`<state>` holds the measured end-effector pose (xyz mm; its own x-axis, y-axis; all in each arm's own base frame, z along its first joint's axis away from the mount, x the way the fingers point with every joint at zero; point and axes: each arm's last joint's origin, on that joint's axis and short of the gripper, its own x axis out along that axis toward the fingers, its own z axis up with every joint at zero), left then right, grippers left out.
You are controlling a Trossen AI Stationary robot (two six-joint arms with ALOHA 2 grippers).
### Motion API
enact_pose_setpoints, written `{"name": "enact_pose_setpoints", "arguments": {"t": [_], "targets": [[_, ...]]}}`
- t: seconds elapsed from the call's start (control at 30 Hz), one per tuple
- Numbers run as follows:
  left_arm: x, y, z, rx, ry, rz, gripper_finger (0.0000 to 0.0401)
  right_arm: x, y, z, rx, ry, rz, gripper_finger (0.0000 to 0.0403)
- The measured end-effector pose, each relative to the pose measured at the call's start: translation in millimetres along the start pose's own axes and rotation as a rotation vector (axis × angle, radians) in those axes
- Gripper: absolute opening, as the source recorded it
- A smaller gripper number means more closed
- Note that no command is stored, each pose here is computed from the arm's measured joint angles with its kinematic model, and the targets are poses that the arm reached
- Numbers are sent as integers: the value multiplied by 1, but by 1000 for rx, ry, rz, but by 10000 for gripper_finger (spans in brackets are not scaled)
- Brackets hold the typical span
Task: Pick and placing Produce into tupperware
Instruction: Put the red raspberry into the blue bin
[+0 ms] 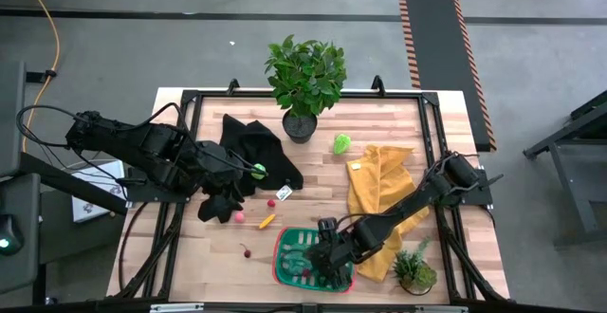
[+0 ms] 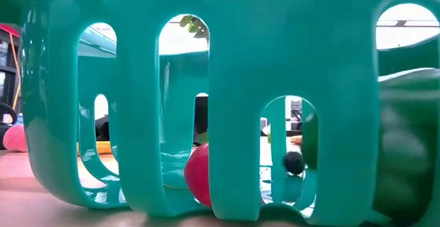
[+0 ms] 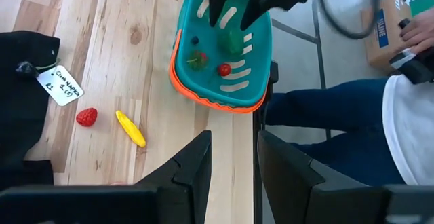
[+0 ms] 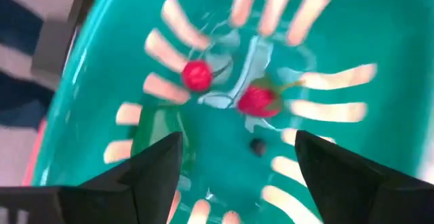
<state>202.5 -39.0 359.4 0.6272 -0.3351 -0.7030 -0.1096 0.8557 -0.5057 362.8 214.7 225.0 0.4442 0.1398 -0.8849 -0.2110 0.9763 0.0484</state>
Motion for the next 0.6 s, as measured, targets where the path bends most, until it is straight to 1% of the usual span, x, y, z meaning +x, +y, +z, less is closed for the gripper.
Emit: {"name": "enact_pose_setpoints", "arguments": {"t": [0.13,0.27,0.43,0.6], "targets": [[0,0,0,7,0,0,111,-27,-13,18,68,8,-88,262],[0,0,0,9,0,0,111,-52,-27,30,101,28,-160,252],[0,0,0,9,0,0,111,-76,-42,35,168,80,-214,242],[0,-1,0,22,12,-20,111,-95,-48,33,182,141,-244,233]]}}
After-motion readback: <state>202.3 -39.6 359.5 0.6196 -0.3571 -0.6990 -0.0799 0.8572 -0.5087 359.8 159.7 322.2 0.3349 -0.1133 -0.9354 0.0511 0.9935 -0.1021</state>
